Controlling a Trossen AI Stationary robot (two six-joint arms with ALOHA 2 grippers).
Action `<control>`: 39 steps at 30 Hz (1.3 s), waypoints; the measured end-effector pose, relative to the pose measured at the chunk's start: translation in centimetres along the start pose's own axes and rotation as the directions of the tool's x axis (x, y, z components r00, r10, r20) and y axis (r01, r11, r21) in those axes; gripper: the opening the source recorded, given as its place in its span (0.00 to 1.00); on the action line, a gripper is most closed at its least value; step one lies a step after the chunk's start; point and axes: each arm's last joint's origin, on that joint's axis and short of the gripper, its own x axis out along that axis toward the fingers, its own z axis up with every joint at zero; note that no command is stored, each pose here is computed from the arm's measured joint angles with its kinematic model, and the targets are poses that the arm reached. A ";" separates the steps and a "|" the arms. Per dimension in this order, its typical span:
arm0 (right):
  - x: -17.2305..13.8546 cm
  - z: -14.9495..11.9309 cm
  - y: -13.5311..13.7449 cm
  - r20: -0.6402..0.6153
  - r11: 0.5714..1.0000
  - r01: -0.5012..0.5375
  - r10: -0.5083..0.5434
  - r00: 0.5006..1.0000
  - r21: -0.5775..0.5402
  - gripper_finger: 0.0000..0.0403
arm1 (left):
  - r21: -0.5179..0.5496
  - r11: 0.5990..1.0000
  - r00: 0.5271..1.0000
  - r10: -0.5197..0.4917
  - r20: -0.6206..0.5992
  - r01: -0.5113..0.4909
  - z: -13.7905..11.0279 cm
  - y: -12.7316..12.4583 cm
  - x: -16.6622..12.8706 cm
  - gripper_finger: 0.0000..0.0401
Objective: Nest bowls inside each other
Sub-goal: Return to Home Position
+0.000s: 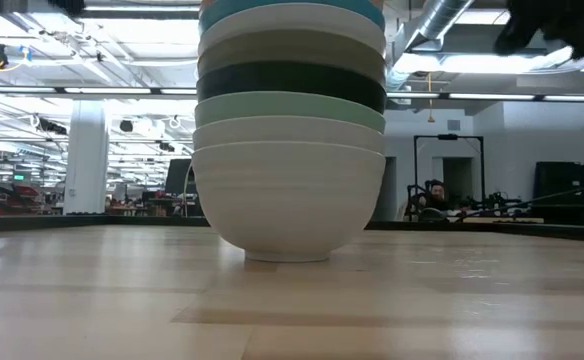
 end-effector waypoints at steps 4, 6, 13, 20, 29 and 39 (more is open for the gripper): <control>-0.5 -1.7 0.0 -0.108 1.000 -0.007 0.009 0.994 0.018 0.34 | -0.047 0.994 0.994 0.099 -0.046 -0.101 -4.8 -1.3 -0.3 0.40; -0.7 -2.5 0.0 -0.184 1.000 -0.023 0.023 0.983 0.003 0.36 | -0.091 0.980 0.984 0.169 -0.063 -0.175 -6.5 -1.4 -0.6 0.43; -1.3 -4.5 -0.4 -0.390 1.000 0.004 0.005 0.921 0.023 0.47 | -0.128 0.940 0.932 0.283 -0.224 -0.316 -8.2 -0.5 -0.8 0.49; -3.0 -7.1 -0.3 -0.652 0.960 0.163 0.028 0.758 0.230 0.53 | -0.028 0.950 0.854 0.268 -0.446 -0.312 -10.4 -0.7 -1.4 0.50; -3.8 -8.1 0.0 -0.748 0.909 0.277 0.057 0.661 0.313 0.54 | -0.018 0.953 0.841 0.259 -0.476 -0.303 -10.6 -0.8 -1.3 0.50; -3.8 -8.1 0.0 -0.748 0.909 0.276 0.057 0.661 0.313 0.53 | -0.017 0.953 0.839 0.257 -0.479 -0.302 -10.6 -0.8 -1.4 0.50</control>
